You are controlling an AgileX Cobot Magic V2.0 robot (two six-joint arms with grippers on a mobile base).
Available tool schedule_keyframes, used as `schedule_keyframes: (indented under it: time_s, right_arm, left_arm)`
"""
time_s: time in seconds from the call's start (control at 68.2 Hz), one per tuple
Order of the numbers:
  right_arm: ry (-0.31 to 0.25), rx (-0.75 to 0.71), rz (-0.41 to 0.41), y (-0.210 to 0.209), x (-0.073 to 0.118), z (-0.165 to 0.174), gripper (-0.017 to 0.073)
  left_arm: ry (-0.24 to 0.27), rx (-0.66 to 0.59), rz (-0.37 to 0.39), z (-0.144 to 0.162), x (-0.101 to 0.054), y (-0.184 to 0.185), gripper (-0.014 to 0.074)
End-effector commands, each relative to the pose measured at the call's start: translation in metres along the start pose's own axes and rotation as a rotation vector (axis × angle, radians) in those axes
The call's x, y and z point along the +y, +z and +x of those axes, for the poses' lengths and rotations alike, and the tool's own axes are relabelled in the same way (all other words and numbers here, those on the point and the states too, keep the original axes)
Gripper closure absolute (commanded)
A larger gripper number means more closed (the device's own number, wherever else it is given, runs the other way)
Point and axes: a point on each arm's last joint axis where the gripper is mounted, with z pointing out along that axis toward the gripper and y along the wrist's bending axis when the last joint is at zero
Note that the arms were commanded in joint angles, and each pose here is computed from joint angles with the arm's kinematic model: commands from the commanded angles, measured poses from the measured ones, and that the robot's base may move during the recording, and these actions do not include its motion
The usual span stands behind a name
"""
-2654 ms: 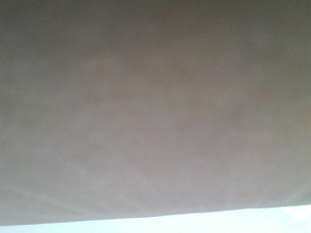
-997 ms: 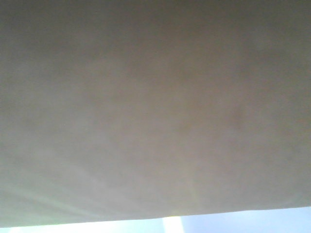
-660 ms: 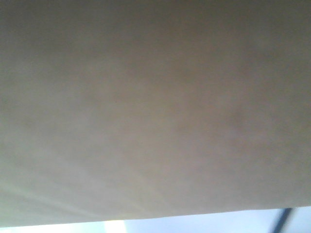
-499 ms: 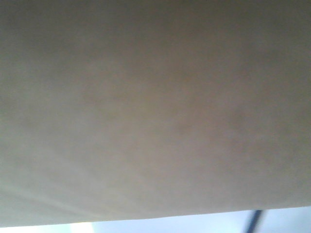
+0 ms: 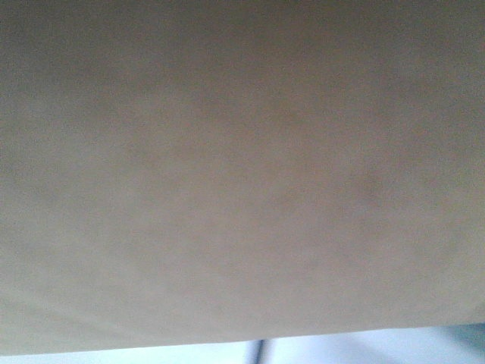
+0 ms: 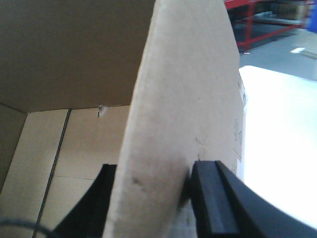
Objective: Grab box from left shelf to table start
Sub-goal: 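Carry the box over the white table surface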
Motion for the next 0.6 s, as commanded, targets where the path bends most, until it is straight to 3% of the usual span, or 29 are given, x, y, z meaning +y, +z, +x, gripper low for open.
schedule_keyframes:
  time_s: [0.0, 0.587]
  right_arm:
    - [-0.018, -0.147, 0.029, -0.0032, -0.0007, -0.0189, 0.0502]
    - [-0.018, -0.147, 0.029, -0.0032, -0.0007, -0.0189, 0.0502]
  left_arm:
    - [0.025, 0.019, -0.044, -0.0011, 0.0034, -0.0013, 0.0693]
    - [0.025, 0.019, -0.044, -0.0011, 0.0034, -0.0013, 0.0693]
